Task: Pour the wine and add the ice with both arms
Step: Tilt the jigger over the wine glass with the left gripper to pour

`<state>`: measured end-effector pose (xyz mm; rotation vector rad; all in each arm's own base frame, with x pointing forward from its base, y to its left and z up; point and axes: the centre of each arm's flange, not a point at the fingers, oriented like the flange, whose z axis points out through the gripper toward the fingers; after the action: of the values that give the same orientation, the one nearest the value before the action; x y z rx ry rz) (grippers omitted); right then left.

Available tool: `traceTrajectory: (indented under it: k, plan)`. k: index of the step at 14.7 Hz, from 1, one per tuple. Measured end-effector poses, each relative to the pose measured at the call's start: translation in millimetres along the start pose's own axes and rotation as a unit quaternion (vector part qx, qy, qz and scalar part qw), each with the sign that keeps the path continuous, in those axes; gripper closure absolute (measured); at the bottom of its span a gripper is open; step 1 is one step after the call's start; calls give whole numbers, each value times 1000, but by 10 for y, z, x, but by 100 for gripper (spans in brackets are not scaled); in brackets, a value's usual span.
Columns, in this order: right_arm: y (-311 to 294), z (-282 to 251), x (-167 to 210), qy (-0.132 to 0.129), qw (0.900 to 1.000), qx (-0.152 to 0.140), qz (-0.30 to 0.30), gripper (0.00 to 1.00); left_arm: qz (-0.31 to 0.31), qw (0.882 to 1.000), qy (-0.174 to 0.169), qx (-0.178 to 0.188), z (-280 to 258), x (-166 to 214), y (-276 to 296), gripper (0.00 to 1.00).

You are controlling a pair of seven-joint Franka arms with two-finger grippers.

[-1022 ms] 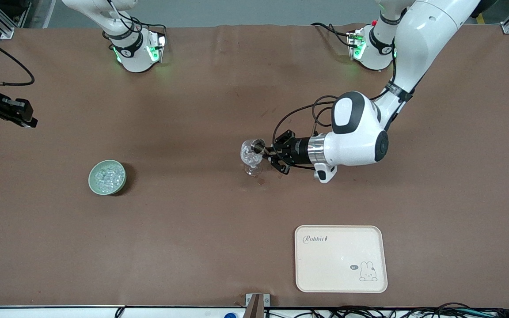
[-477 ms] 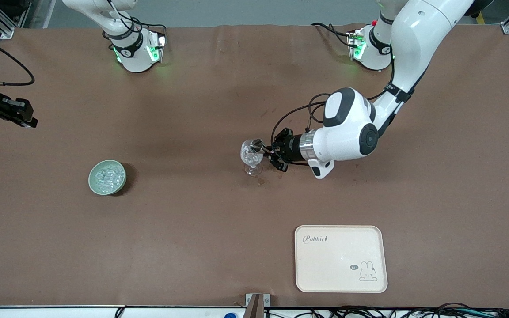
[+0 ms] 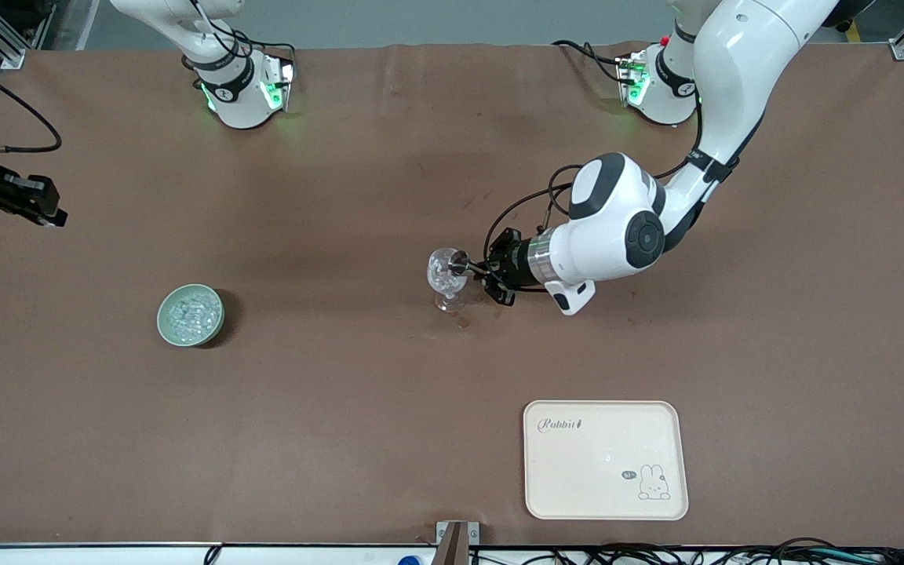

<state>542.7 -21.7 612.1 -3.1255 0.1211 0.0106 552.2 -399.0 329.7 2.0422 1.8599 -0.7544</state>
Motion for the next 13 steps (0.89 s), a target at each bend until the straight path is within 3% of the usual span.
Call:
traceTrajectory:
  k: [3, 13]
  plan:
    - [9, 4, 0, 0, 1000, 0, 1, 76, -3, 1000, 27, -7, 36, -109, -52, 79]
    - [7, 0, 5, 2, 1000, 3, 1, 76, -12, 997, 64, -37, -90, -282, -110, 79]
